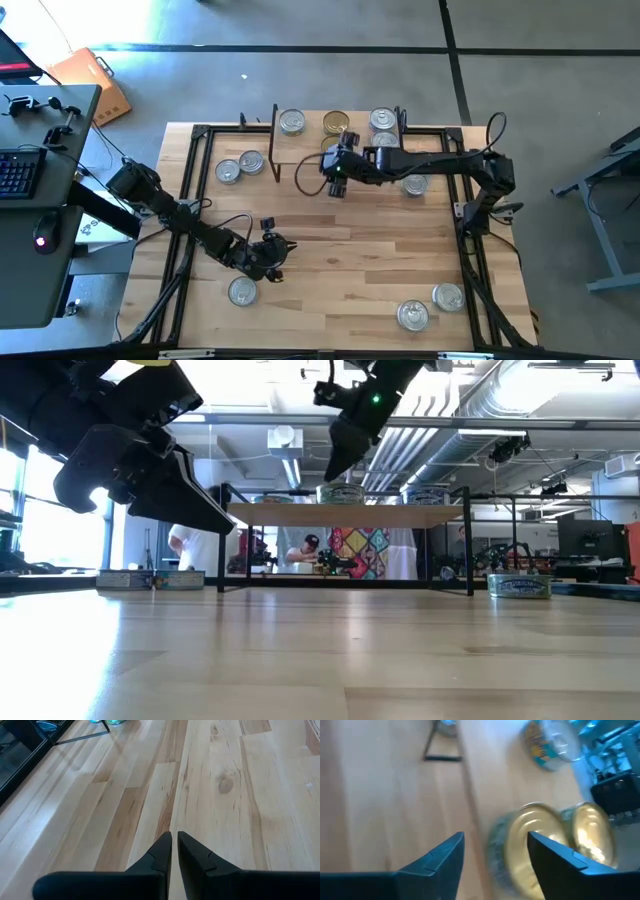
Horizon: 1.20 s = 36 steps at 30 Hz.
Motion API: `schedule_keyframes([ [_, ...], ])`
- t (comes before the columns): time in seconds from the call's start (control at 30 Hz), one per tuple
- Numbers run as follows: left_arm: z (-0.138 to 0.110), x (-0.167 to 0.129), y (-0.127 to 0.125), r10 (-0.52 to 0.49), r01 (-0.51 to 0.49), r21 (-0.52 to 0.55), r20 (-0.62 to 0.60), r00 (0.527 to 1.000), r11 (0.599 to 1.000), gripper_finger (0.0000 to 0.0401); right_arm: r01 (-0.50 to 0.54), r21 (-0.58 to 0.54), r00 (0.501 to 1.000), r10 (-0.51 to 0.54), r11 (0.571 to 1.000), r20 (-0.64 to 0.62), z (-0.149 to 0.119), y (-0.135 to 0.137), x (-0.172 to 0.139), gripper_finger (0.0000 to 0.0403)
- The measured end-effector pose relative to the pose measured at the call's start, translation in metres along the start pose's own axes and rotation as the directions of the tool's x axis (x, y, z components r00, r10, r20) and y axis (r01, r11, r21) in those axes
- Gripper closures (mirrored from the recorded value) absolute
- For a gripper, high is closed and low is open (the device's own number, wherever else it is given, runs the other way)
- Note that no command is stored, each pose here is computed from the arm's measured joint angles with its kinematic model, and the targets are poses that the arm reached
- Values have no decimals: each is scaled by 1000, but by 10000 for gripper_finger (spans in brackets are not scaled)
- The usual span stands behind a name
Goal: Stack canned seafood by type on shelf
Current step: Put the green tuna can and aligned with the other green tuna can on the shelf, then put the yellow tuna can and aligned with the other yellow tuna can on the shelf
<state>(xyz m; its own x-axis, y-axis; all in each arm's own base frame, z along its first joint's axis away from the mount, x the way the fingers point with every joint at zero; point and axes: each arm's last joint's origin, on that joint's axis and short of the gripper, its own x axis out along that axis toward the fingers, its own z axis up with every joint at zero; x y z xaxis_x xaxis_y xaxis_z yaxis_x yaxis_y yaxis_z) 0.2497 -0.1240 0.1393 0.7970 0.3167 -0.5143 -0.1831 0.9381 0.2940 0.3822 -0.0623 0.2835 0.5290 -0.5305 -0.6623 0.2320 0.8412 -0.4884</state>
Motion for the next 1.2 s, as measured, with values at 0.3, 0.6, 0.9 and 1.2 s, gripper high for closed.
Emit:
schedule_keyframes([
  [0.3,0,0,0,0,0,0,0,1000,1000,380,26,32,999,-24,999,-44,-8,-16,9,246],
  [0.6,0,0,0,0,0,-1,0,1000,1000,380,132,26,991,-131,991,-41,-4,-13,-5,247],
  [0.9,0,-3,-3,-12,12,6,4,1000,1000,380,-85,89,994,78,992,70,6,31,-49,247],
  [1.2,-3,-5,-4,25,-25,-106,2,1000,994,380,-320,-118,938,332,940,96,-52,166,-63,247],
])
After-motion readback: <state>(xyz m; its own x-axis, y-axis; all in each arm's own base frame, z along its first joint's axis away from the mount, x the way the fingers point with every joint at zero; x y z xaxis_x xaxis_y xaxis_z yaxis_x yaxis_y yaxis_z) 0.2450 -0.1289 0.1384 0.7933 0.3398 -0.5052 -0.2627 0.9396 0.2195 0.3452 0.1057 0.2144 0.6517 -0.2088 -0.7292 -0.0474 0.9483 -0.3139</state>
